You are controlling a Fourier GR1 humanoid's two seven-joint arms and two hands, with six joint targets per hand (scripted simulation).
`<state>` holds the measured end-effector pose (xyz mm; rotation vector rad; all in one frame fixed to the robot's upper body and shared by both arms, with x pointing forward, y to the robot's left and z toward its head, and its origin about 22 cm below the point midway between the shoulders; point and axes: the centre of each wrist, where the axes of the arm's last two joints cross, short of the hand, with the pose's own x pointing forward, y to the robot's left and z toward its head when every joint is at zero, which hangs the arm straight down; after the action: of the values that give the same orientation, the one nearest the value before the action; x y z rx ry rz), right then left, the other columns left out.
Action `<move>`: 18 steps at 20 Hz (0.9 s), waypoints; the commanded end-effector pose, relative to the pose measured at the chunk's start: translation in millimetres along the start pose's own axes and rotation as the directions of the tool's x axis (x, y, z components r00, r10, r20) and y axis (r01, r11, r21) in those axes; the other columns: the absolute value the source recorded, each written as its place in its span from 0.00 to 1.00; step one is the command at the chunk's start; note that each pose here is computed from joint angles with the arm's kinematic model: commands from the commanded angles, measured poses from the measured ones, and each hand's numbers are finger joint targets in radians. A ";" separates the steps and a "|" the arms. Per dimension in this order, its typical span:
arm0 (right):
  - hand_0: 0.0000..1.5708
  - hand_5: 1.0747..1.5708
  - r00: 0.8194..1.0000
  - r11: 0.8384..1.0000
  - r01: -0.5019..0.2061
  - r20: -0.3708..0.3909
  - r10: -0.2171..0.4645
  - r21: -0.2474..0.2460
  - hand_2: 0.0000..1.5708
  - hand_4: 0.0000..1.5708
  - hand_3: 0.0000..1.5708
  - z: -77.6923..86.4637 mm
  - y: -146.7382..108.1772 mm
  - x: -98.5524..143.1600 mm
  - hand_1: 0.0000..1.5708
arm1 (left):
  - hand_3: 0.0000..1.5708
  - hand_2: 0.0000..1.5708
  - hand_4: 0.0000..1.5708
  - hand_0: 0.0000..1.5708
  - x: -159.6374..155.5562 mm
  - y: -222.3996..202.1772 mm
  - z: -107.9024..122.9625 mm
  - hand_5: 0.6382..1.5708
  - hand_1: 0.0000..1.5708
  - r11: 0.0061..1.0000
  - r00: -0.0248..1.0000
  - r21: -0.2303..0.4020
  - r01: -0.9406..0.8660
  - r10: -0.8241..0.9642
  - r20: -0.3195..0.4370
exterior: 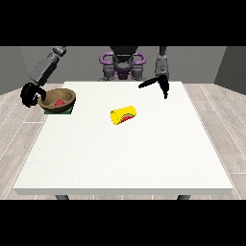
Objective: Pick the cup and pour the ball into the bowl, then pick the bowl and place it on the pad
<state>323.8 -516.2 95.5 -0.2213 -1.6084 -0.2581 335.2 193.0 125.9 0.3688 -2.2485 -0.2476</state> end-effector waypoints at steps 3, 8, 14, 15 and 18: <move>1.00 1.00 0.994 0.995 0.095 -0.052 -0.096 -0.021 1.00 0.50 0.00 -7.0 -2.6 16.3 1.00 | 0.00 0.00 0.00 0.00 0.1 -7.2 15.7 0.99 0.00 1.000 0.999 -0.024 -0.011 0.010 -0.036; 1.00 1.00 0.996 0.998 0.060 -0.069 -0.061 -0.024 1.00 0.47 0.52 -1.1 -15.1 19.1 1.00 | 0.00 0.00 0.00 0.00 8.3 10.3 3.7 0.99 0.00 1.000 1.000 -0.014 -0.027 0.027 -0.015; 1.00 0.99 0.994 0.999 -0.032 -0.101 0.034 0.018 1.00 0.44 0.65 -3.2 10.8 -9.5 1.00 | 0.00 0.00 0.00 0.00 21.8 -1.4 5.3 1.00 0.00 0.999 0.999 -0.013 -0.035 0.035 -0.010; 1.00 0.99 0.992 0.998 -0.060 -0.107 0.061 0.011 1.00 0.44 0.71 1.8 -4.5 -1.2 1.00 | 0.00 0.00 0.00 0.00 10.7 15.4 5.4 0.99 0.00 0.999 0.999 -0.039 -0.034 0.033 -0.023; 1.00 0.93 0.978 0.995 -0.075 -0.202 0.061 -0.066 1.00 0.37 1.00 15.9 -25.6 -8.2 1.00 | 0.00 0.00 0.00 0.00 11.3 25.0 3.3 0.99 0.00 0.999 0.999 -0.019 -0.026 0.026 -0.028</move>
<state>317.3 -520.7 87.5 -0.2506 -1.4590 -0.2343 323.6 202.0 133.1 0.3228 -2.2142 -0.2550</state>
